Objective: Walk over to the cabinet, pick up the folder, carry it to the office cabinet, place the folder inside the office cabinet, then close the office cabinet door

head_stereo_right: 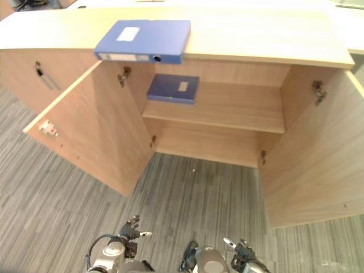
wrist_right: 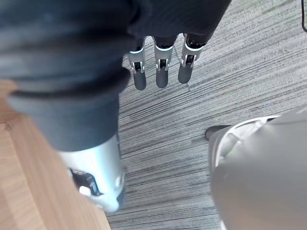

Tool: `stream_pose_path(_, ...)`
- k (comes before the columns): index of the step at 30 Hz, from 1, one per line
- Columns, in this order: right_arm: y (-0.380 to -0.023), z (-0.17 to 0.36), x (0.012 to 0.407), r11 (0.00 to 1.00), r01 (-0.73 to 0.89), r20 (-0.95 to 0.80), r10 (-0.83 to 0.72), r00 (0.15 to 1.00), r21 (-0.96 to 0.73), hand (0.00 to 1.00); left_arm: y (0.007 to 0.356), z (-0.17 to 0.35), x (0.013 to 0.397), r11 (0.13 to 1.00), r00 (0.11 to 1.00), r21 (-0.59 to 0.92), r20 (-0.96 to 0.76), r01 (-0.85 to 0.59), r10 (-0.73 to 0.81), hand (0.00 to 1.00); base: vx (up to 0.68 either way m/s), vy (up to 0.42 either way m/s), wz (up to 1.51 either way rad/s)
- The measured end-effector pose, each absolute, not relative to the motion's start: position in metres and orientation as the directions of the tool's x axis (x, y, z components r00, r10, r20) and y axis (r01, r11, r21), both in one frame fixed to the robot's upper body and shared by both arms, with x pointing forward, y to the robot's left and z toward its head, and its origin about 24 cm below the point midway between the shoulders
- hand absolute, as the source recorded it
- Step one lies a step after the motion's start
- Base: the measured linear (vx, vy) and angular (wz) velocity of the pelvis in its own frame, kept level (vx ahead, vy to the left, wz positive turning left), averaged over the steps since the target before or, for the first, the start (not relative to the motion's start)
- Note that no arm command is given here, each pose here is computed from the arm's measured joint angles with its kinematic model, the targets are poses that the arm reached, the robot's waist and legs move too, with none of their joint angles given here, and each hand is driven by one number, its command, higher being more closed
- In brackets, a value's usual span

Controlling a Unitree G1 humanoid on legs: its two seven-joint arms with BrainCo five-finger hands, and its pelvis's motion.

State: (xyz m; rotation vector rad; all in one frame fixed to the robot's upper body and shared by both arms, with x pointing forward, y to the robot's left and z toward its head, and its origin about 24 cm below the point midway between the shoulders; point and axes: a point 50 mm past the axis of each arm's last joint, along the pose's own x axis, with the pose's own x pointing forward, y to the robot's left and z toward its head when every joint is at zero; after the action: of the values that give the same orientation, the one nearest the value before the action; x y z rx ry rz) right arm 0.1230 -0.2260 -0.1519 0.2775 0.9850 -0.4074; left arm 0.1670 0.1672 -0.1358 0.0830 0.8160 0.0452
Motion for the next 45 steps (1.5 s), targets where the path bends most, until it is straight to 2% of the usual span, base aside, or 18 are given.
stream_pose_path(5,-0.223,-0.152,0.123,0.902,0.43,-0.851,-0.196,0.488,0.039,0.0,0.169,-0.14,0.155,0.996,0.662,0.082,-0.744,-0.042,0.089,0.0,0.2,0.105,-0.8)
stream_pose_path(10,-0.222,-0.157,0.107,0.912,0.41,-0.871,-0.19,0.453,0.014,0.0,0.17,-0.144,0.146,0.995,0.643,0.081,-0.76,-0.05,0.094,0.0,0.32,0.285,-0.61)
stream_pose_path(16,-0.199,-0.161,0.107,0.913,0.403,-0.879,-0.134,0.458,0.071,0.0,0.185,-0.14,0.152,0.991,0.655,0.122,-0.746,-0.051,0.125,0.0,0.24,0.285,-0.27)
stream_pose_path(26,-0.218,-0.155,0.11,0.883,0.467,-0.853,-0.207,0.479,0.048,0.0,0.165,-0.145,0.141,0.995,0.639,0.098,-0.767,0.031,0.055,0.0,0.11,0.172,-0.13)
stream_pose_path(33,-0.221,-0.149,0.124,0.893,0.448,-0.82,-0.222,0.527,0.046,0.0,0.172,-0.145,0.14,0.993,0.636,0.114,-0.769,0.029,0.07,0.0,0.1,-0.178,0.13)
stream_pose_path(34,-0.216,-0.151,0.122,0.897,0.438,-0.828,-0.209,0.521,0.05,0.0,0.175,-0.146,0.137,0.992,0.631,0.124,-0.772,0.027,0.079,0.0,0.06,-0.276,0.12)
stream_pose_path(38,-0.226,-0.153,0.115,0.898,0.44,-0.847,-0.219,0.484,0.018,0.0,0.153,-0.152,0.128,0.998,0.6,0.062,-0.799,0.026,0.034,0.0,0.08,-0.278,0.05)
stream_pose_path(45,-0.226,-0.156,0.105,0.897,0.442,-0.862,-0.218,0.458,0.008,0.0,0.155,-0.15,0.134,0.998,0.621,0.063,-0.783,0.015,0.04,0.0,0.02,-0.093,0.15)
